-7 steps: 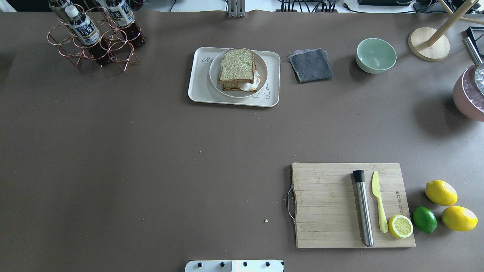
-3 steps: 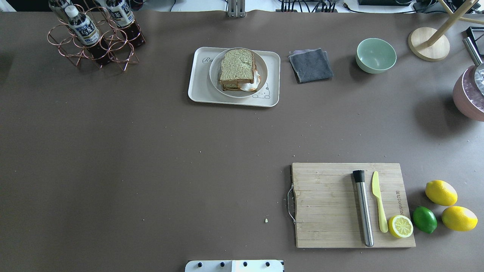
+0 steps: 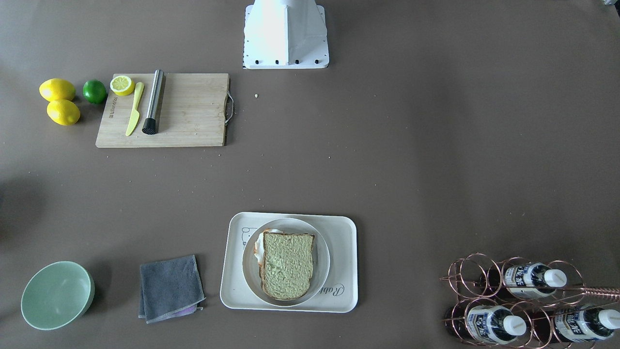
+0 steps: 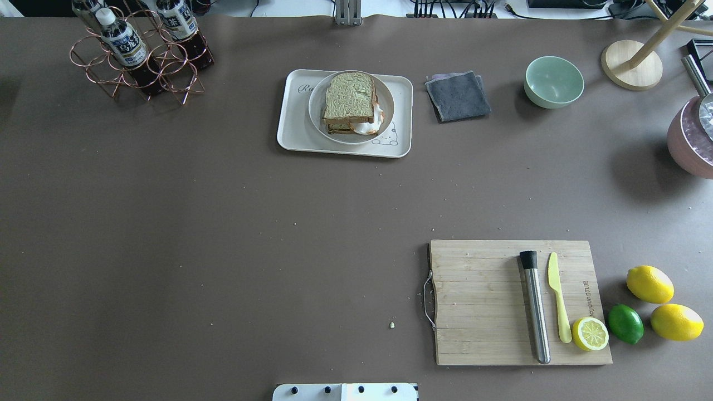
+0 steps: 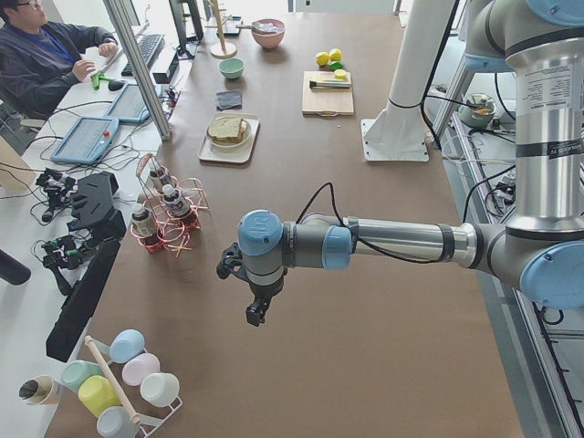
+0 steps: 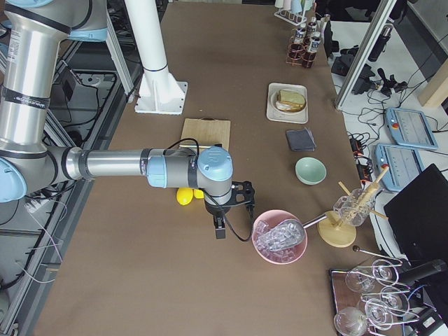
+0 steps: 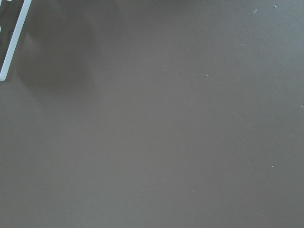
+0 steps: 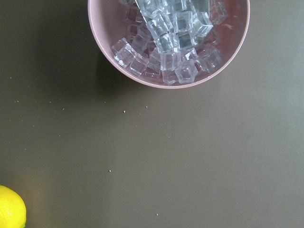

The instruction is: Make sandwich and place on tray

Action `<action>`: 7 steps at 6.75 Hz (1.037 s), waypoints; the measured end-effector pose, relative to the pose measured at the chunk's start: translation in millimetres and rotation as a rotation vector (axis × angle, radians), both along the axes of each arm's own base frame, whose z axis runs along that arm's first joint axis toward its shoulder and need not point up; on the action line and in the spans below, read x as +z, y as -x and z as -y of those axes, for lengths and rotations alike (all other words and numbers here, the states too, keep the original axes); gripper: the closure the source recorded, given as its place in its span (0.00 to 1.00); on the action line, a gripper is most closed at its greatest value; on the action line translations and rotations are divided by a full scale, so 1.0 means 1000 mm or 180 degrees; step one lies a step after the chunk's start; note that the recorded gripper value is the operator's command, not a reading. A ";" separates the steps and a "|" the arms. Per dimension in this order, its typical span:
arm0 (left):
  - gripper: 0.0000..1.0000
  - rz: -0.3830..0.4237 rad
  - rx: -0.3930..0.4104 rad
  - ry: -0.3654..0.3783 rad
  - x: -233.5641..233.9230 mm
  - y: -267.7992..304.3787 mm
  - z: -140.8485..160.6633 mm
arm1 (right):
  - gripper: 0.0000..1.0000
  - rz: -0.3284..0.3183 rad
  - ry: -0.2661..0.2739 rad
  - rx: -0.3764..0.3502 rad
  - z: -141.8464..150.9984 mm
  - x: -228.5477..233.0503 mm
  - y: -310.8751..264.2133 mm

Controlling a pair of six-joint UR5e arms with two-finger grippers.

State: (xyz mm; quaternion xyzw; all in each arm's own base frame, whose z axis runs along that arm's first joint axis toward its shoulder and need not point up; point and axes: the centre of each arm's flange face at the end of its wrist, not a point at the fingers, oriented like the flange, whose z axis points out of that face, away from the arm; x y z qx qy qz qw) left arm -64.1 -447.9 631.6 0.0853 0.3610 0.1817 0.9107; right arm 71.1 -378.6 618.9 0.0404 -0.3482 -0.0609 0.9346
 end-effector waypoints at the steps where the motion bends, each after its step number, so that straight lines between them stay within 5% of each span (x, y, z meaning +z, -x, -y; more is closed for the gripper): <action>1: 0.03 0.0000 0.0002 -0.0002 0.000 0.000 0.000 | 0.00 -0.0001 0.0003 0.0001 0.000 0.001 0.000; 7: 0.03 -0.0003 0.0002 -0.0009 -0.002 -0.001 0.002 | 0.00 -0.0008 -0.0017 -0.0018 0.000 0.001 0.000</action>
